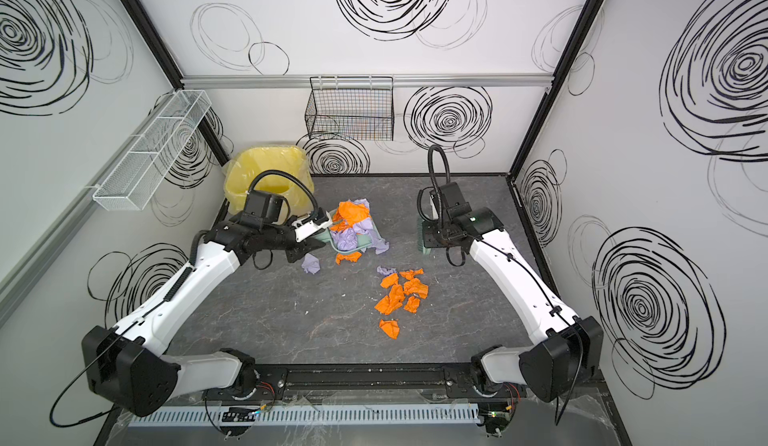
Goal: Sweep away the paper scraps from the table
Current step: 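Carry the filled dustpan over the bin with the left gripper while the right holds still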
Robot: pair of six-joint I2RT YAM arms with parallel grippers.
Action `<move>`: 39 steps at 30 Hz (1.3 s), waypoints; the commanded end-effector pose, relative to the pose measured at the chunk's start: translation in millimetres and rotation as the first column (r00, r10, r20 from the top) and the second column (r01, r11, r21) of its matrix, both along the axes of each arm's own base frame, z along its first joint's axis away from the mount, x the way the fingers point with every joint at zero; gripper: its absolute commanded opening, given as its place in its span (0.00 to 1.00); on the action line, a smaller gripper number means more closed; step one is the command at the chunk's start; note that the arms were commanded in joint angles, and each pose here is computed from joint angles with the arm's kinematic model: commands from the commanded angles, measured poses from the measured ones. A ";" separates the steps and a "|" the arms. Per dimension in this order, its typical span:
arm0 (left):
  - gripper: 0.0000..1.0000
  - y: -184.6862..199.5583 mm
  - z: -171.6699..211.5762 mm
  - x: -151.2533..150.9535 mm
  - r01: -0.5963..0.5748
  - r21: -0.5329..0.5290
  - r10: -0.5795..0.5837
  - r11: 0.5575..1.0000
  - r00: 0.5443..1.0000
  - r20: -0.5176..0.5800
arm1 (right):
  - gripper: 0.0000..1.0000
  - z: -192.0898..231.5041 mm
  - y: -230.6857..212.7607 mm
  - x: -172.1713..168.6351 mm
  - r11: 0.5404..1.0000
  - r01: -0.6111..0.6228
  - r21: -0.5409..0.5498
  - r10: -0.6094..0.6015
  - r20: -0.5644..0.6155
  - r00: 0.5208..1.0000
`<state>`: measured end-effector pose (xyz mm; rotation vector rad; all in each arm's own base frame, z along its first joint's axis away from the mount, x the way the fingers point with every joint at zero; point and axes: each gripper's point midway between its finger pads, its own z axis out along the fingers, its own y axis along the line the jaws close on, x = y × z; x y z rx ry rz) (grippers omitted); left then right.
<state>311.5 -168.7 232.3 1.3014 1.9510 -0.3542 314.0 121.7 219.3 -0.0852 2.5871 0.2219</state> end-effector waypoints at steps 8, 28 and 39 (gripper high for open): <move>0.00 53.2 62.9 18.3 -0.043 0.005 0.042 0.999 0.996 0.077 | 0.00 -0.1 2.0 1.2 0.999 -0.019 0.033 0.018 0.042 0.999; 0.00 185.9 109.4 87.4 -0.197 0.159 0.171 0.967 0.971 0.166 | 0.00 -7.9 4.9 -0.9 0.998 -0.042 0.044 0.041 0.025 0.999; 0.00 266.7 112.0 133.9 -0.306 0.445 0.202 0.842 0.943 0.266 | 0.00 -15.2 6.5 -4.7 0.997 -0.049 0.052 0.049 -0.005 0.999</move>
